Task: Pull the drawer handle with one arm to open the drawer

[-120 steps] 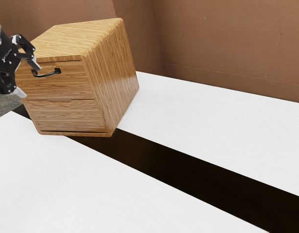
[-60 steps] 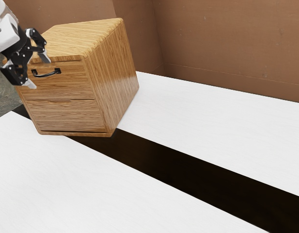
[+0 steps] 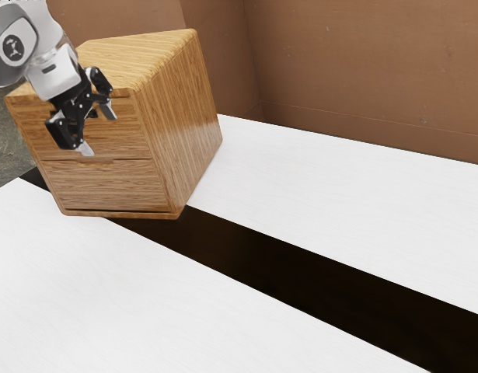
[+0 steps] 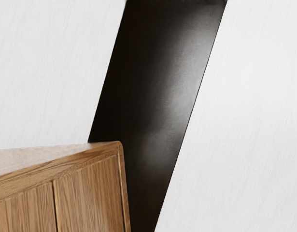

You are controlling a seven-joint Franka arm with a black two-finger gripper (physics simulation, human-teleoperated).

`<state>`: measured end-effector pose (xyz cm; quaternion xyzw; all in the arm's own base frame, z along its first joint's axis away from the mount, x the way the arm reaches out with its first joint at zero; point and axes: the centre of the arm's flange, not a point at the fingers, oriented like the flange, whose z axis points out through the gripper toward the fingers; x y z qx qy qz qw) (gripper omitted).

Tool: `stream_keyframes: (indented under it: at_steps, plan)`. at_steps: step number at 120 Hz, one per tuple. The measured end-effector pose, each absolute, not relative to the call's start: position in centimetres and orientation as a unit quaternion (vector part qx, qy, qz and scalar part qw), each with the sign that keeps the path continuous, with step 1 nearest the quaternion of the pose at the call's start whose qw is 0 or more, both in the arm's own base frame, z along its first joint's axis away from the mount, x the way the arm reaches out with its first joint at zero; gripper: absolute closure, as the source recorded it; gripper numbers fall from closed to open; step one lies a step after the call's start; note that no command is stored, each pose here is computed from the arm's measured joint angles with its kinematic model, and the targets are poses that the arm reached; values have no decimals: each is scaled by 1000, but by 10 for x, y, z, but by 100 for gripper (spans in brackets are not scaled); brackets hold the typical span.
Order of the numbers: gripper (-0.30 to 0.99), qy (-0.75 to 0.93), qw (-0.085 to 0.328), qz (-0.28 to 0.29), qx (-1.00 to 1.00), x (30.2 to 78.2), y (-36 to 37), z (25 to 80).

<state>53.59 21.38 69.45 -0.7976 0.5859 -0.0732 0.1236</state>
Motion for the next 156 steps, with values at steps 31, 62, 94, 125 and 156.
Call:
stream_keyframes:
  at_steps: [31, 62, 94, 125, 156]
  plan:
    - [0, 607, 116, -168, -768, 483, 186, 726]
    - [0, 580, 151, -145, -787, 461, 230, 721]
    - [0, 527, 185, -141, -818, 443, 288, 741]
    - [0, 473, 195, -125, -850, 422, 348, 728]
    - [0, 485, 205, -130, -840, 448, 330, 722]
